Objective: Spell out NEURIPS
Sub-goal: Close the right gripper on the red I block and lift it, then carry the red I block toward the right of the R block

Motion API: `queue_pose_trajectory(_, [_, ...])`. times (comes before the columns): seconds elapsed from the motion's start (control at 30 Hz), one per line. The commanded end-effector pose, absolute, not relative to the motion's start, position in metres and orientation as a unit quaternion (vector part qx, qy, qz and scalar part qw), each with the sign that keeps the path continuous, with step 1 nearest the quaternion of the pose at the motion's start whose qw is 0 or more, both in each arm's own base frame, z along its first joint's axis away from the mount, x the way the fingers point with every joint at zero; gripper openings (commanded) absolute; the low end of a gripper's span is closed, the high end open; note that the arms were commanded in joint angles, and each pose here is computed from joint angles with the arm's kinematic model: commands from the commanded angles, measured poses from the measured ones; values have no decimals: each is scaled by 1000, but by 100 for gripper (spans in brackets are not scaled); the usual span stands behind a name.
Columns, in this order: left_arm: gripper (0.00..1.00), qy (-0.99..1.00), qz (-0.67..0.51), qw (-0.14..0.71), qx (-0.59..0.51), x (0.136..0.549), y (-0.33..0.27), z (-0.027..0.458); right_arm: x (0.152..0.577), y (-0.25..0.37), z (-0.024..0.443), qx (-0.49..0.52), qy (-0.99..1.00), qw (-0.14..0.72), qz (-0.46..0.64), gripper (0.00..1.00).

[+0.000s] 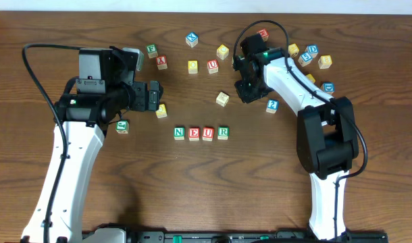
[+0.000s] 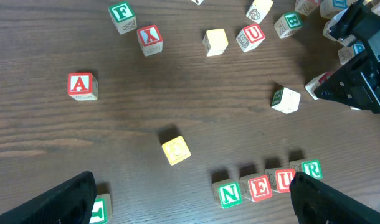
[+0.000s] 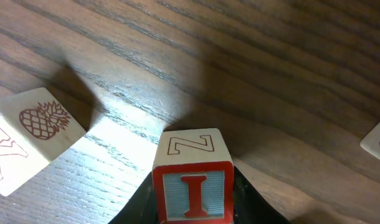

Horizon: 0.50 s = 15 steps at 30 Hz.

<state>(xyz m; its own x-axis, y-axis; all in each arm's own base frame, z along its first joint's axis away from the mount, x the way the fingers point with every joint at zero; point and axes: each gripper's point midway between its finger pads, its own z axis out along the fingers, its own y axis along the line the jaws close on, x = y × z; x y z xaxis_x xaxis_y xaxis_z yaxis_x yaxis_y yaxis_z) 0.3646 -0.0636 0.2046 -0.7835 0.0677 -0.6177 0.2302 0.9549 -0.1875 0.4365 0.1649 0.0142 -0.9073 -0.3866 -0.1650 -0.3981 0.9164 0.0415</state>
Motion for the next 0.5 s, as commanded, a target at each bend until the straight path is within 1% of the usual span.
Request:
queue_pose_trajectory(0.0, [98, 929, -131, 335, 85, 367, -64, 218, 444, 164, 36, -196, 975, 101, 40, 23])
queue_pose_trajectory(0.23, [98, 929, -131, 335, 85, 367, -65, 218, 440, 163, 68, -171, 977, 118, 46, 23])
queue_pose_trajectory(0.33, [98, 929, -131, 335, 85, 367, -64, 218, 433, 163, 85, -155, 979, 120, 54, 16])
queue_pose_trajectory(0.47, [98, 929, -131, 335, 85, 367, -65, 218, 417, 165, 101, -140, 983, 109, 57, 12])
